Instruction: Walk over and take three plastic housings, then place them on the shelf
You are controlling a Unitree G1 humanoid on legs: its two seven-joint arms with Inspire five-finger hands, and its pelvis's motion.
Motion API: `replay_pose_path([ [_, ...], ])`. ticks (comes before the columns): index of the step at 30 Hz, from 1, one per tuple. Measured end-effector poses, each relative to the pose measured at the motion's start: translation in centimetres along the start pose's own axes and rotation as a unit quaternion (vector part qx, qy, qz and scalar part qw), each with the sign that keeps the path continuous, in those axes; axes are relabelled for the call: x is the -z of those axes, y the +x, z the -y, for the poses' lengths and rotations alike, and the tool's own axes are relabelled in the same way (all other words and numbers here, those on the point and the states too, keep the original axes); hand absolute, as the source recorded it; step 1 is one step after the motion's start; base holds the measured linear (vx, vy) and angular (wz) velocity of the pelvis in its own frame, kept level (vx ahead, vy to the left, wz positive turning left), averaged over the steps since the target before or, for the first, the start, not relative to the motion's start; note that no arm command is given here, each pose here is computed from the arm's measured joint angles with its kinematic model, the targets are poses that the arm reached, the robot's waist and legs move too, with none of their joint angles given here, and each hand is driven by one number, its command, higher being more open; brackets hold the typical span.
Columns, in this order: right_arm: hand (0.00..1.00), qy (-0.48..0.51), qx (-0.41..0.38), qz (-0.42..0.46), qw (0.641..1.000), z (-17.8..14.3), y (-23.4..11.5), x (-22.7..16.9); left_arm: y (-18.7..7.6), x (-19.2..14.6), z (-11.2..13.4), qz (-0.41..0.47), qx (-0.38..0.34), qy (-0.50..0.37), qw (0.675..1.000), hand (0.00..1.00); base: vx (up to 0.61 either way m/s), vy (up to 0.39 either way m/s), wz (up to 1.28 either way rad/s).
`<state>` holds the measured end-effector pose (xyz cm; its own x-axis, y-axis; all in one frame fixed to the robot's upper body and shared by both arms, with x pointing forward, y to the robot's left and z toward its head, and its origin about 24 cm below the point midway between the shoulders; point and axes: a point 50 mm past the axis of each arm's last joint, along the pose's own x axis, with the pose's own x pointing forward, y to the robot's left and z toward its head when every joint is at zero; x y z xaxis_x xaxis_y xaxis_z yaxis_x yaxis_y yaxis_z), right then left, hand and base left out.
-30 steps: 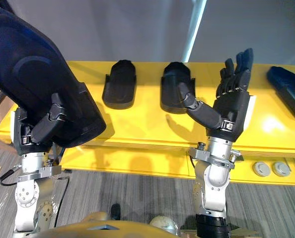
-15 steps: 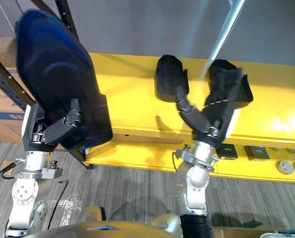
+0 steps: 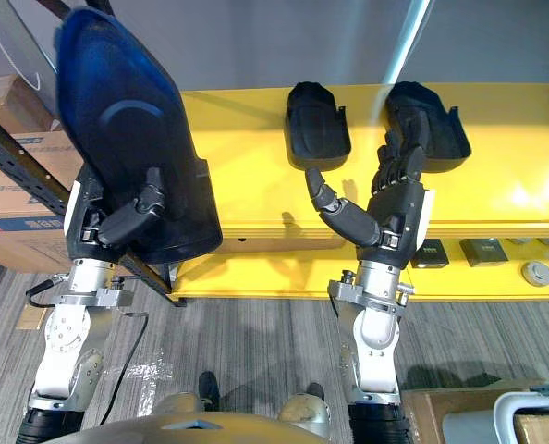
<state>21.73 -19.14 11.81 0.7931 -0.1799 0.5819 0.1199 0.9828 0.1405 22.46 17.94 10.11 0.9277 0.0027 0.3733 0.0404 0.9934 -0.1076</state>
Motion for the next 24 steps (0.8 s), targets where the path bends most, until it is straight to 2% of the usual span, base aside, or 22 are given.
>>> replay_pose_path([
  [4, 1.00, 0.007, -0.048, -0.005, 0.999, 0.1, 0.2, -0.1, 2.2, 0.9, -0.9, -0.015, -0.004, 0.025, 1.000, 0.00, -0.02, 0.002, -0.16],
  [6, 1.00, 0.030, -0.090, -0.025, 0.995, -0.2, 0.1, 0.2, 4.4, 1.5, -2.5, -0.030, -0.016, 0.061, 0.998, 0.00, -0.03, 0.015, -0.20],
  [9, 1.00, 0.035, -0.142, -0.039, 0.988, -0.7, -0.1, 0.4, 6.4, 1.8, -4.9, -0.042, -0.054, 0.087, 0.994, 0.00, -0.03, 0.010, -0.19],
  [12, 1.00, 0.034, -0.171, -0.050, 0.983, -0.4, -0.2, 0.5, 8.1, 1.5, -5.9, -0.041, -0.073, 0.084, 0.993, 0.00, -0.02, 0.015, -0.23],
  [19, 1.00, 0.059, -0.209, -0.071, 0.974, -0.8, -0.3, 0.8, 12.1, -0.8, -6.8, -0.024, -0.075, 0.065, 0.995, 0.00, -0.02, 0.015, -0.14],
  [24, 1.00, 0.088, -0.257, -0.105, 0.957, -2.1, -1.0, 1.5, 13.2, 0.2, -7.3, -0.087, -0.084, 0.034, 0.992, 0.00, 0.01, 0.002, -0.05],
])
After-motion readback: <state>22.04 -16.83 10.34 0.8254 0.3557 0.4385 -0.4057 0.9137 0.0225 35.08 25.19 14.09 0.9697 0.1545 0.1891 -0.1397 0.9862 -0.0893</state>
